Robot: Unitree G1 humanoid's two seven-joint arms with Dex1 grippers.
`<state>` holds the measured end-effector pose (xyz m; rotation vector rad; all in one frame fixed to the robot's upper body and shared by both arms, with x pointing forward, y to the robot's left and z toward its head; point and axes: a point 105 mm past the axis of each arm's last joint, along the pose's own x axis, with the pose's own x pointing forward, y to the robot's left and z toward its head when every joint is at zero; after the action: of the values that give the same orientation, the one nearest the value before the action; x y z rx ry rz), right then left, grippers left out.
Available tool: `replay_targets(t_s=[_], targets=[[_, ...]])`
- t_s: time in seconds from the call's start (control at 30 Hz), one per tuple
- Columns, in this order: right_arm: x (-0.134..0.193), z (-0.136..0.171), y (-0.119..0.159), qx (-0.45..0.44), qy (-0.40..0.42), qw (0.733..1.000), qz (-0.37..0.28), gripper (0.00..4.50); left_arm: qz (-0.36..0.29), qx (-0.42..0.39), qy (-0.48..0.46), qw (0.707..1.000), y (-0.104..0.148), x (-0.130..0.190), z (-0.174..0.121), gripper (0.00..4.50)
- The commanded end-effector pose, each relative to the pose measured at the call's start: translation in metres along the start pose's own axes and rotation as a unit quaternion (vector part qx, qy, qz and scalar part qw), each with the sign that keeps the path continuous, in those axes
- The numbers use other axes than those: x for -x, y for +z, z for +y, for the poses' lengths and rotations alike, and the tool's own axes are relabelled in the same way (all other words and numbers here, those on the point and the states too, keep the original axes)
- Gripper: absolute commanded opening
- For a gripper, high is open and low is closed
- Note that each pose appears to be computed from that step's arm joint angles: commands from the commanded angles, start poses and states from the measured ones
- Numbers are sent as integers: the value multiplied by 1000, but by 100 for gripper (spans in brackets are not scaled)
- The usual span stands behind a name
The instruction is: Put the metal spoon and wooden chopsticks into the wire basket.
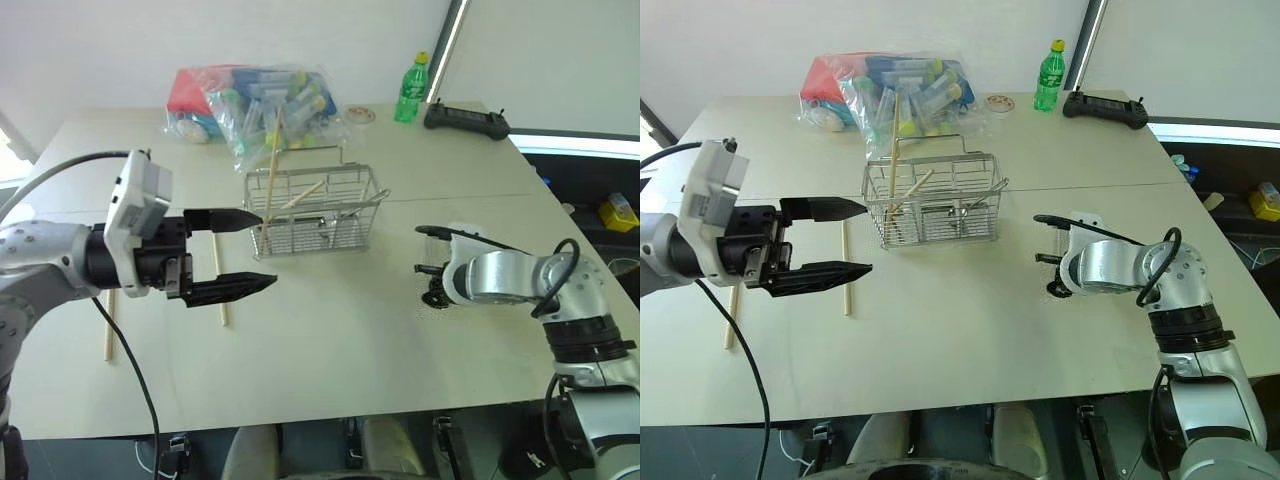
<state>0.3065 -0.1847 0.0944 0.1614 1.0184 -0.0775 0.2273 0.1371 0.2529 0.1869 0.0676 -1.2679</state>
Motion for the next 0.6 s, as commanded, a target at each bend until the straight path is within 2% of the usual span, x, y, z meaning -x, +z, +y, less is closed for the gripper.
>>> replay_targets(t_s=[0.03,0.37,0.6], targets=[[-14,9,-24,8,26,998,53,4,-14,-23,-3,1000,12,-1,-3,450],[-12,1,-17,-13,16,999,39,4,-20,-27,-9,999,17,-6,5,450],[4,-6,2,-8,9,1000,-15,4,-24,-34,-15,999,19,-9,11,450]])
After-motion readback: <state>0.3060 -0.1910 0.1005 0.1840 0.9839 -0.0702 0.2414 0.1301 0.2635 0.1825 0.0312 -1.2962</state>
